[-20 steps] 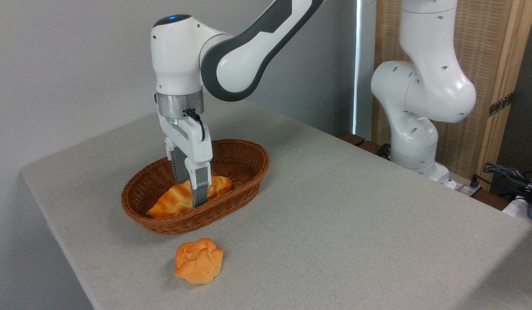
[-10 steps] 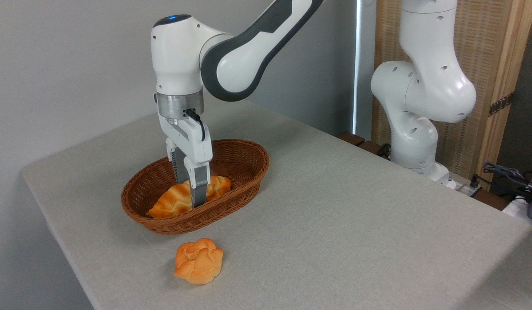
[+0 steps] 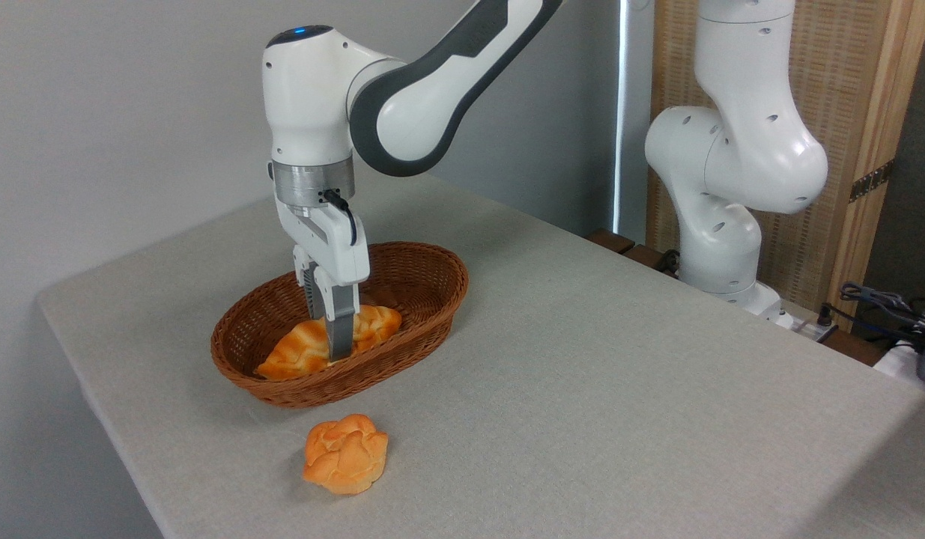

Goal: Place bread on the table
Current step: 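Lift the braided bread up out of the basket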

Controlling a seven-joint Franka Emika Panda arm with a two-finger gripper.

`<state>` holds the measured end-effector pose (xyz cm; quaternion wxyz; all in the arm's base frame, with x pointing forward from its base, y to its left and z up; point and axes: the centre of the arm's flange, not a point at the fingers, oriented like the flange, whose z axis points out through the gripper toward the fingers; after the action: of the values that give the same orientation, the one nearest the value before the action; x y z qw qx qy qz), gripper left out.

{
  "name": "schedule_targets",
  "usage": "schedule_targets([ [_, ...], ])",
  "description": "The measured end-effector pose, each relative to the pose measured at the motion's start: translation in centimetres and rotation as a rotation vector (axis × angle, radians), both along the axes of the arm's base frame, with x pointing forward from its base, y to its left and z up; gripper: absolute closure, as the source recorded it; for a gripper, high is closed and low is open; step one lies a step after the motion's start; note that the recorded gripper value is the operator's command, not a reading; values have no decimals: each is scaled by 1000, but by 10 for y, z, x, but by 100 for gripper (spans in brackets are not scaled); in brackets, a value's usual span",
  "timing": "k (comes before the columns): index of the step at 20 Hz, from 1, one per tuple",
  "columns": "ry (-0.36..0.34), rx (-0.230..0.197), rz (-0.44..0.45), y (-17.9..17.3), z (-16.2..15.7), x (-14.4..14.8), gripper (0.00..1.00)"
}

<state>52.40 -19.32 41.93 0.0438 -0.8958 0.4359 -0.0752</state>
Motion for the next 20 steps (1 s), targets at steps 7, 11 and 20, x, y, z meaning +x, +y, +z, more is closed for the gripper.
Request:
schedule_targets([
  [7,3,-12,11,1,1,1,99],
  [11,23,-83,60,-2,23,7,99],
  [20,212,-108,97,19,69,19,97],
])
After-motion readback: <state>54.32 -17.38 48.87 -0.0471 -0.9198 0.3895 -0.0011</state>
